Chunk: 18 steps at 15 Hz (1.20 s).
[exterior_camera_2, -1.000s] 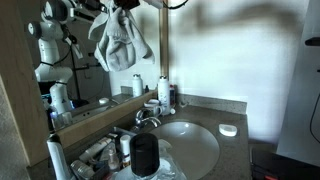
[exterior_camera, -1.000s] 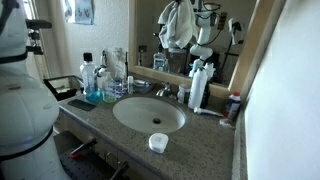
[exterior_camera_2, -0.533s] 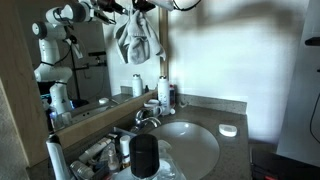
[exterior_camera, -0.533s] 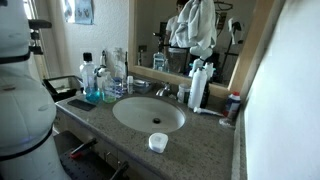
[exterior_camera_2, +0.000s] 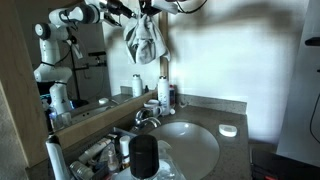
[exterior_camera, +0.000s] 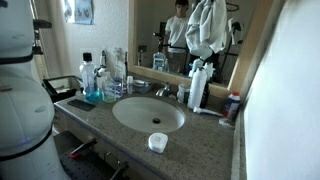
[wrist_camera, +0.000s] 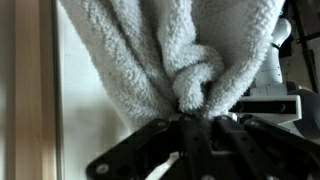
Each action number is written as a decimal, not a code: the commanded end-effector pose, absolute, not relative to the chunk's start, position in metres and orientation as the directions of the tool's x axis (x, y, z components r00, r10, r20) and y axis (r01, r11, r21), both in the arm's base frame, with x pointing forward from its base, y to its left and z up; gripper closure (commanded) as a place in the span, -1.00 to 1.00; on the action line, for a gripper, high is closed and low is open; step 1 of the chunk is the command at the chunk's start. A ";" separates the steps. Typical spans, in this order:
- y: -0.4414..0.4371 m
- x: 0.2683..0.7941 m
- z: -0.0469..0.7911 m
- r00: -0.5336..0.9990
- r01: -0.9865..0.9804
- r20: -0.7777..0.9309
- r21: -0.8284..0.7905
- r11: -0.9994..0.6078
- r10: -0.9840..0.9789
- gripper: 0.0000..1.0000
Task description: Wipe the mirror with the towel
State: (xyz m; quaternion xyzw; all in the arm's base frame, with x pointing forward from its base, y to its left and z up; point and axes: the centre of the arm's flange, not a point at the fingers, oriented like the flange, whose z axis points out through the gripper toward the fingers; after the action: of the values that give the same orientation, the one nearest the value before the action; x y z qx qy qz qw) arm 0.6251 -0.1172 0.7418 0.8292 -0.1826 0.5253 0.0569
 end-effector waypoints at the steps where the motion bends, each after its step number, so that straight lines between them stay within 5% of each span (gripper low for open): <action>1: -0.102 0.645 0.751 0.366 -0.337 0.902 -0.101 -0.936 -0.229 0.89; 18: 0.042 0.619 0.751 0.516 0.131 0.853 0.004 -0.991 0.072 0.89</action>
State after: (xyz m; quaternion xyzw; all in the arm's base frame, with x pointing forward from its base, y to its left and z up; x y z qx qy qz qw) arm 0.6171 0.0196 0.7506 0.8685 0.0142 0.4952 -0.0133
